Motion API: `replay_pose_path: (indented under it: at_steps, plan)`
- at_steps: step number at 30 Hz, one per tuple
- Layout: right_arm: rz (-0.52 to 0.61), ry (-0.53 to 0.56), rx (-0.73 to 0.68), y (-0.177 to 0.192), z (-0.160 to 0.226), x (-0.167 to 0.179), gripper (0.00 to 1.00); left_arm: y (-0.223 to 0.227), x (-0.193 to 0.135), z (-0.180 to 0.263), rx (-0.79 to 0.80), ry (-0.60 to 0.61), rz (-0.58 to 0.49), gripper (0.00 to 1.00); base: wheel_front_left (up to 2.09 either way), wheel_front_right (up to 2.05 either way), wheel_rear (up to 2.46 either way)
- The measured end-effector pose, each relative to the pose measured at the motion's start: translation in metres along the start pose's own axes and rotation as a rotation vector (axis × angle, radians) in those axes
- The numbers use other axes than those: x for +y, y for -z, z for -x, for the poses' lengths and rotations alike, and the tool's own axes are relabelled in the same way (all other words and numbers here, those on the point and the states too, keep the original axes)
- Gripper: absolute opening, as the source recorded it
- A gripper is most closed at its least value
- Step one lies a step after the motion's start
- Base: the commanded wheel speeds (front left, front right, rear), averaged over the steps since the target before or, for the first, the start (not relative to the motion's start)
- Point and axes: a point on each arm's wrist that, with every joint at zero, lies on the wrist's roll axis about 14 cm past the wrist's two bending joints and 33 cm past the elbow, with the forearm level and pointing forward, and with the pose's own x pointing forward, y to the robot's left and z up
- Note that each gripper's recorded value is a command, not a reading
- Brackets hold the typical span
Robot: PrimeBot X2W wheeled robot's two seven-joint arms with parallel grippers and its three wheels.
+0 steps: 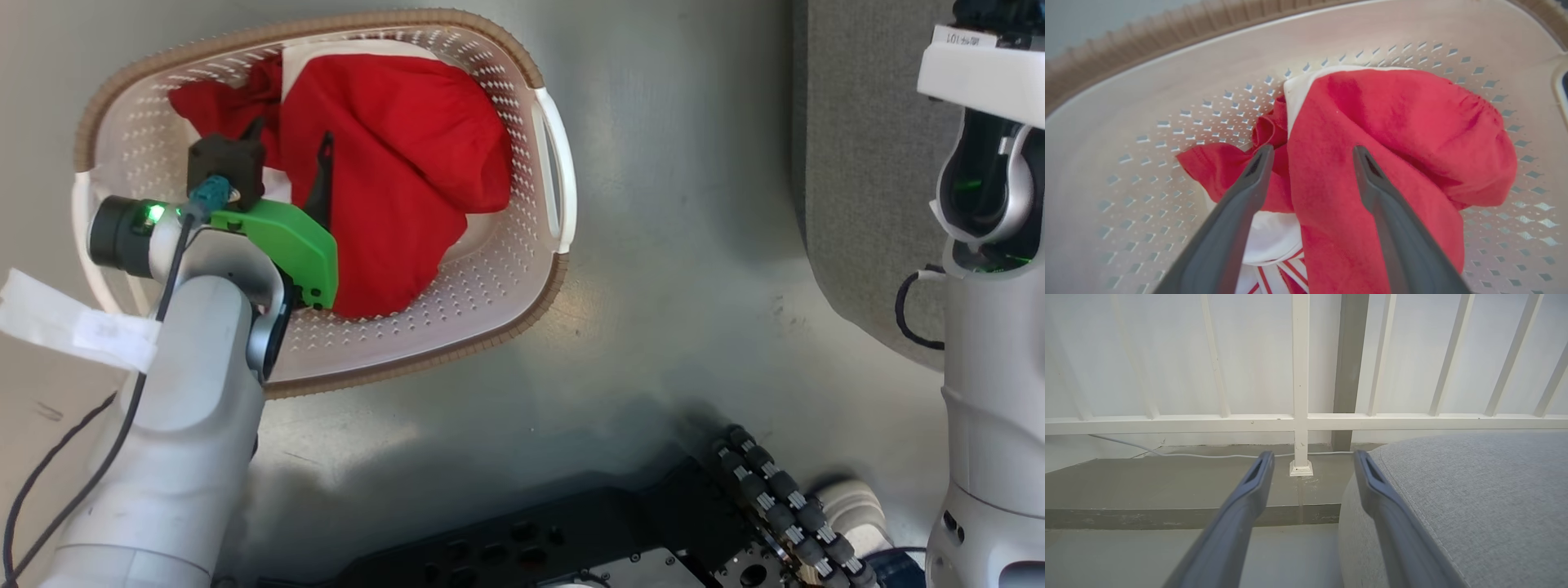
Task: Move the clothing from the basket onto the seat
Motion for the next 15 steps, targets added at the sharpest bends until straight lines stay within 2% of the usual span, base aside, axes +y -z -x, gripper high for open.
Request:
replay_pose_path:
  at_steps: [15]
  plan:
    - [0.033,0.01,0.026,0.013,0.0,-0.008,1.0,0.026,0.01,-0.018,0.082,-0.001,0.003,1.0,0.0,0.0,0.0]
